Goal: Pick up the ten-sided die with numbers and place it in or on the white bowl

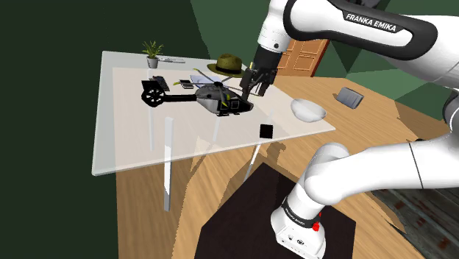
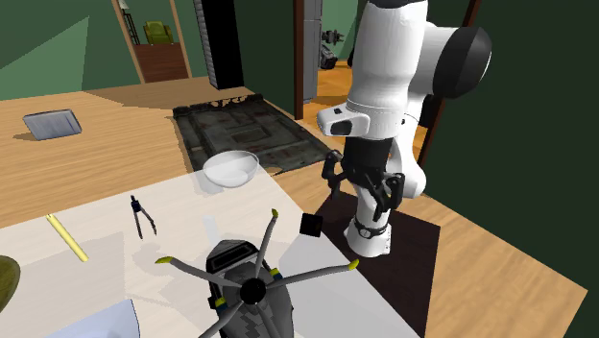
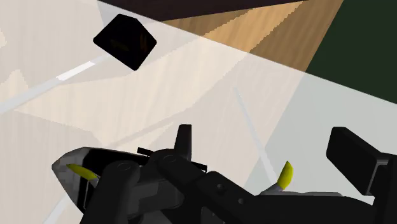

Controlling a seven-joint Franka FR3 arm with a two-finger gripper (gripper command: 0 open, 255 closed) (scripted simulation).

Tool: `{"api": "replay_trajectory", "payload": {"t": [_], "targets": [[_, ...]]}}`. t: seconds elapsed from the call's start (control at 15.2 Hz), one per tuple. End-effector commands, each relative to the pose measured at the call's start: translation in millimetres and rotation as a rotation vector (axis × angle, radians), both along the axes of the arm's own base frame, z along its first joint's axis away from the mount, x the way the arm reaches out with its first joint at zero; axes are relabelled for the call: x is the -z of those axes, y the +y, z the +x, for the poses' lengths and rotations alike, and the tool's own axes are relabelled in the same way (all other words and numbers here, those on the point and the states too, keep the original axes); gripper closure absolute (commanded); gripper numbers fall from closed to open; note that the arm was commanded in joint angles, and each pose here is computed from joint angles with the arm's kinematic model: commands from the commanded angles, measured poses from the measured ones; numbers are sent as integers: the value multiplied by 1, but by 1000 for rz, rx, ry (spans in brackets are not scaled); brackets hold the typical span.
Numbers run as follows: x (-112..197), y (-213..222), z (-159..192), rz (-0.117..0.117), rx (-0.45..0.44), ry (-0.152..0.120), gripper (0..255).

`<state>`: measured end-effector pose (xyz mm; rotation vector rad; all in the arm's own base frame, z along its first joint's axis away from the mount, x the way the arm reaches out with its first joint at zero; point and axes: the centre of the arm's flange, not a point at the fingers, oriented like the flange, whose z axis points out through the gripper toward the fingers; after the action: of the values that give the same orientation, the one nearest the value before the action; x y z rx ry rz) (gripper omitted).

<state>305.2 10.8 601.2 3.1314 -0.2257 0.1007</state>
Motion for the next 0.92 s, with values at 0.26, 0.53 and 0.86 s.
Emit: {"api": "replay_trajectory", "payload": {"t": [0.26,0.53,0.86], "targets": [[34,-38,-15,6,-40,21,0],[68,-75,-29,12,-80,41,0],[110,-123,-45,20,-130,67,0]]}}
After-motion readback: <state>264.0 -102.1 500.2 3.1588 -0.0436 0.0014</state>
